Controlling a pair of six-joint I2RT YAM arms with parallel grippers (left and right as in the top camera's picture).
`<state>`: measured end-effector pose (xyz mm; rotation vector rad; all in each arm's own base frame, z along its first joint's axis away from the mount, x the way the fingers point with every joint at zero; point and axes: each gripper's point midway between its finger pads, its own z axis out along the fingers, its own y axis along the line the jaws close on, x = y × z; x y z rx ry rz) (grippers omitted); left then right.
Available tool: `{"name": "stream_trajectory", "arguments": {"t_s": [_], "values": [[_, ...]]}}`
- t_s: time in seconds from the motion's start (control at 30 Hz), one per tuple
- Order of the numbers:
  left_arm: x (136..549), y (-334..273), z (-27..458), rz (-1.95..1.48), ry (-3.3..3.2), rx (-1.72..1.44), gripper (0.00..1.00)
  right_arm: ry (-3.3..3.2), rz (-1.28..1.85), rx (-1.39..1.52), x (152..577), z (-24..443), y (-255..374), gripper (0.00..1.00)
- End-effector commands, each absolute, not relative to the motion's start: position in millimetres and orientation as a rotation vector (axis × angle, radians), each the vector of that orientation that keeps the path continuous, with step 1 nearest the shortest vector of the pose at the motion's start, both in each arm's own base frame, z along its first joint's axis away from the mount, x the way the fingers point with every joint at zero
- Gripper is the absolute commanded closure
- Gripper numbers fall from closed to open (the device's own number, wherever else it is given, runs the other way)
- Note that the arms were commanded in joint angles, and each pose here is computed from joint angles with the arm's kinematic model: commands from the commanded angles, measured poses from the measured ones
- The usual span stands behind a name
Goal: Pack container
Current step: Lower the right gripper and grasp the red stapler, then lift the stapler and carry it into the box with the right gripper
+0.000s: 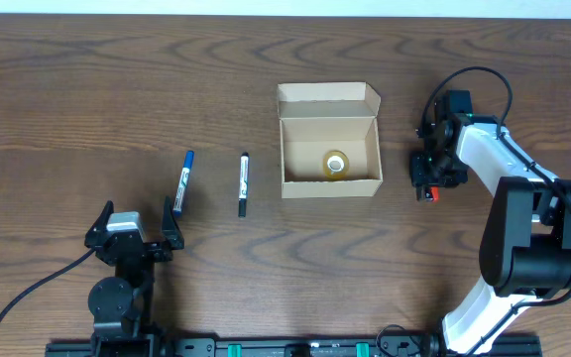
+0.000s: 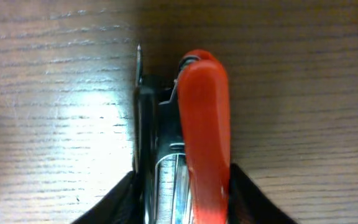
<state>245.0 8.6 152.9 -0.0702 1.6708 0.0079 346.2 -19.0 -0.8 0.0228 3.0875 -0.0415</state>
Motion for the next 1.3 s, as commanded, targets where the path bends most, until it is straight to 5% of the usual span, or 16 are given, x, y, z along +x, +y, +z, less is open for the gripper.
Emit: {"name": "stream_trajectory", "arguments": {"t_s": [0.0,0.1,0.73,0.97,1.27], "values": [[243,9,135,0.008,1.729,-0.077,0.05,3.108,-0.035,0.014,343,-7,-15,0.82],[243,9,135,0.008,1.73,-0.077,0.05,3.108,-0.035,0.014,342,-7,-15,0.99],[243,9,135,0.008,1.73,-0.077,0.05,3.024,-0.031,0.011,375,21,-14,0.99],[243,9,135,0.008,1.73,-0.077,0.05,2.924,-0.034,-0.029,414,89,-14,0.99],[243,9,135,0.008,1.729,-0.077,0.05,2.64,0.241,-0.502,444,228,72,0.99]]}}
